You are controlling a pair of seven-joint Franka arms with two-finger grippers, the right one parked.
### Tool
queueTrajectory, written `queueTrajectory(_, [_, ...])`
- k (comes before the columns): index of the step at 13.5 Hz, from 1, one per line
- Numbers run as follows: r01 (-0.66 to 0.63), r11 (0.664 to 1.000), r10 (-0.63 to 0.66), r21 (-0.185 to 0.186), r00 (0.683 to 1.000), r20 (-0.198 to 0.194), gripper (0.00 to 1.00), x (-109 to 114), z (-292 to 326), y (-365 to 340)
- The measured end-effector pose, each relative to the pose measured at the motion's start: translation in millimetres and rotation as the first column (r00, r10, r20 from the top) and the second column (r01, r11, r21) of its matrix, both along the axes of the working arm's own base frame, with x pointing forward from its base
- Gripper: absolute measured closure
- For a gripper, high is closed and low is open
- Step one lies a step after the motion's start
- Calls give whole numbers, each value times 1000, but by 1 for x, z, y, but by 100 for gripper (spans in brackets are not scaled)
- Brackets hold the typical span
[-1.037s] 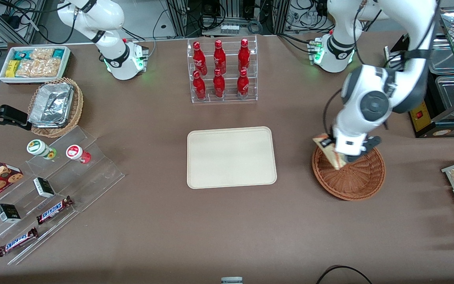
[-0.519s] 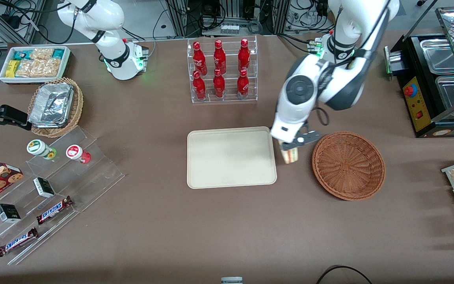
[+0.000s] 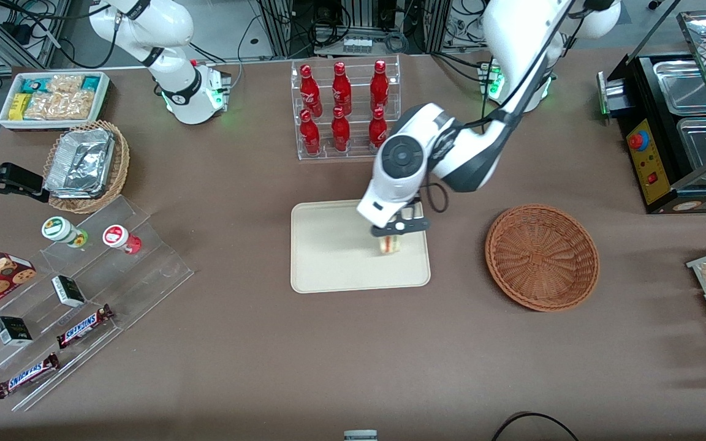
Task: Place sandwich from basket to tray
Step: 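Lift the sandwich and carry it with the left gripper over the tray, then lower the sandwich onto the tray and open the left gripper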
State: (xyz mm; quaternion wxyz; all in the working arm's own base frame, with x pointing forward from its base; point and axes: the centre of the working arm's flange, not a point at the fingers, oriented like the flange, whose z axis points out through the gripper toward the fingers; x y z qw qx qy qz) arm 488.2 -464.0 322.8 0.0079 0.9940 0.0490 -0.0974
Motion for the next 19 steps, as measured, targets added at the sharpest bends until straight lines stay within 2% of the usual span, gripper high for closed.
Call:
queueTrajectory(3, [45, 999, -46, -7, 999, -25, 85, -13, -29, -40])
queueTrajectory(7, [46, 999, -46, -7, 998, -39, 85, -17, -53, -64])
queueTrajectory(11, [26, 1000, -26, 12, 1000, -12, 85, -9, -56, -65])
queueTrajectory(17, [2, 1000, -2, 31, 1000, -1, 85, 0, -61, -57])
queueTrajectory(19, [-18, 999, 18, 46, 1000, 18, 85, 2, -68, -57])
